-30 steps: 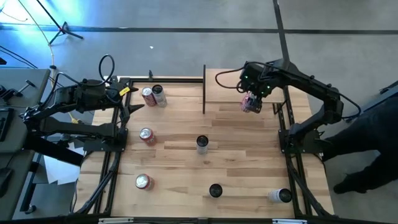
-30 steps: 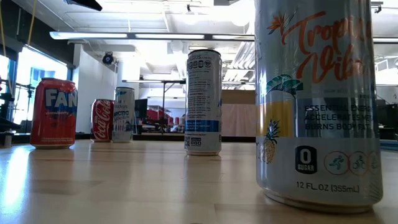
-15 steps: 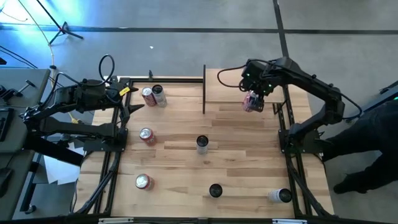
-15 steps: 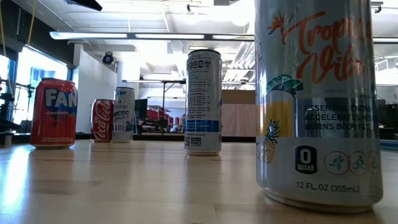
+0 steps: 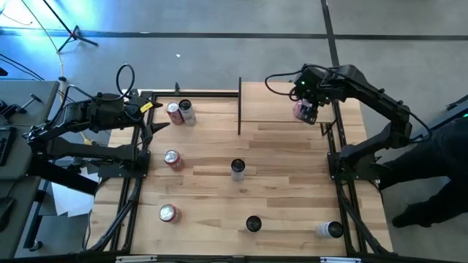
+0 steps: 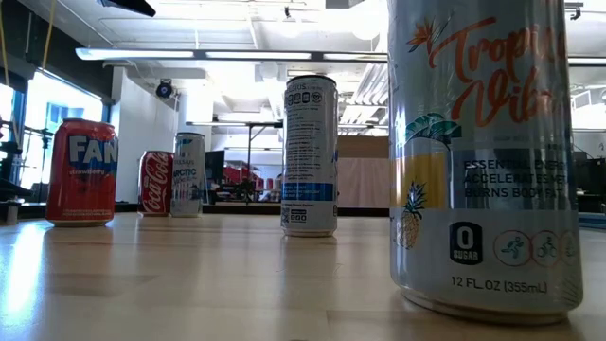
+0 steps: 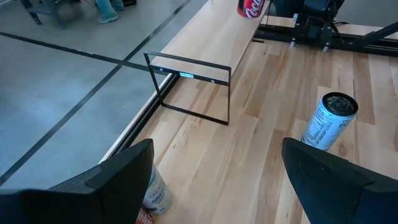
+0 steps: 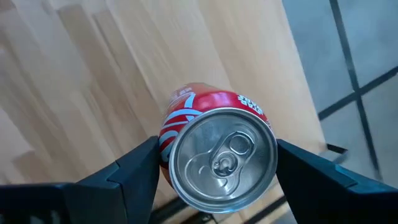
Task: Place canned beverage on shelf
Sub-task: Put the red soda can on the shelf
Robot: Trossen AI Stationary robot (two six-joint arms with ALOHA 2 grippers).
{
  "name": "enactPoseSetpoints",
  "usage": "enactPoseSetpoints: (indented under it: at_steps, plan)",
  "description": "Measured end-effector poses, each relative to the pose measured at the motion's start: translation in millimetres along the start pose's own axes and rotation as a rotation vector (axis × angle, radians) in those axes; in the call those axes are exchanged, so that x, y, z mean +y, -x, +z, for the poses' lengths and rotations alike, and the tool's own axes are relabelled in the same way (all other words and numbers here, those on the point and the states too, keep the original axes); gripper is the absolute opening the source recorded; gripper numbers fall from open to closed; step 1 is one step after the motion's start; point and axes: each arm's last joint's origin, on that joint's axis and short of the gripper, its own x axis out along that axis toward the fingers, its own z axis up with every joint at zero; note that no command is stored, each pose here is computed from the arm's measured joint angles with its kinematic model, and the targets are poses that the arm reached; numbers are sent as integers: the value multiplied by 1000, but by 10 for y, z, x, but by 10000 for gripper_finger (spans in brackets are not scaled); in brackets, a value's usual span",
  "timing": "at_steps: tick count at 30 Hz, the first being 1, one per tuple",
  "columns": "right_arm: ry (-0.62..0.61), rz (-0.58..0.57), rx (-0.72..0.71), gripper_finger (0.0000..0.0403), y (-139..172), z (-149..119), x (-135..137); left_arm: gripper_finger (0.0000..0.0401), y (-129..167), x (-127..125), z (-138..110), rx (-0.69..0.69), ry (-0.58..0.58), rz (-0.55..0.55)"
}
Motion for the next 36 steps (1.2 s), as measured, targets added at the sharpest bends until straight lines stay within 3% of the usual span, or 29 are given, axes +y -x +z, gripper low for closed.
enactPoseSetpoints:
  at_steps: [9,22,36]
  plan:
    - [56,36,55,273,-187,125,-78,335,0,0,0,0,0,0]
    - [52,108,57,273,-239,93,-250,335,0,0,0,0,0,0]
    - [44,20,100,274,-277,47,-396,335,-1,-1,0,0,0,0]
